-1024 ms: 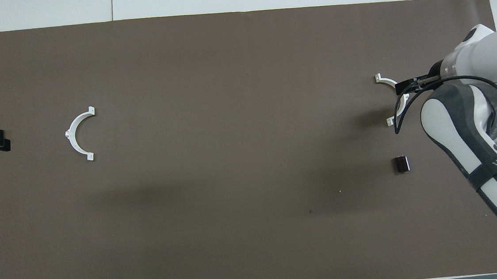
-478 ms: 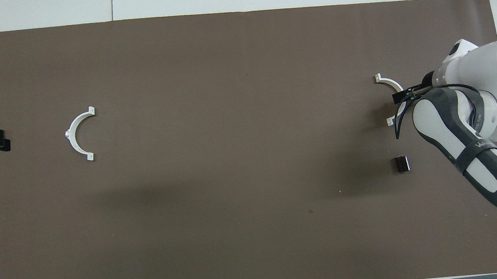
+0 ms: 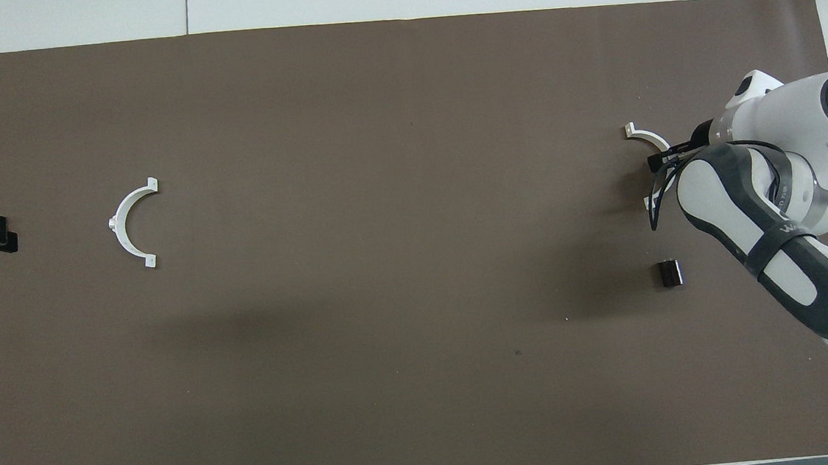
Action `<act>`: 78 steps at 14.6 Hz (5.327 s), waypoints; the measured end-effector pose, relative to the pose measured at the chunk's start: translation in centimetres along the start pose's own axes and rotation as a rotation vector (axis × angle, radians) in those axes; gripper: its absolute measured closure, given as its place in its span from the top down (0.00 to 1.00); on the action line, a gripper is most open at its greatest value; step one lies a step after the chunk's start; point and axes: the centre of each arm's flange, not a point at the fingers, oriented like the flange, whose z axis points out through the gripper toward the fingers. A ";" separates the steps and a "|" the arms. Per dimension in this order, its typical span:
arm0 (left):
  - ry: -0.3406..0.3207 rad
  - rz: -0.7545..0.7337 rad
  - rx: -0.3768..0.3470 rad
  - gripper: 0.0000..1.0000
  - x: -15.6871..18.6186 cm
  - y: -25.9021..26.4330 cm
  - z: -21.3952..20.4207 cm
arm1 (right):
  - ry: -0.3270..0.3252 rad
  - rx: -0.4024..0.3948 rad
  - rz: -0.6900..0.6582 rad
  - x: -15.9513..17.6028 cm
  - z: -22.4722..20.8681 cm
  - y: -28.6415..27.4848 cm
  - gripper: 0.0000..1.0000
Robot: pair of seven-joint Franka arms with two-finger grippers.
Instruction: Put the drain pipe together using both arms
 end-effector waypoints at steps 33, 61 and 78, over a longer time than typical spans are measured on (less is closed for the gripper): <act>0.136 0.090 0.020 1.00 6.1 -1.1 26.3 | -0.041 -0.011 0.209 5.5 1.0 -38.2 0.20; 0.164 -0.022 0.080 0.22 5.3 17.9 21.0 | -0.150 -0.099 0.230 -1.3 -30.6 -13.4 1.00; 0.163 0.027 0.070 0.22 3.6 34.7 25.4 | -0.135 -0.078 0.237 -1.7 -30.5 -9.3 1.00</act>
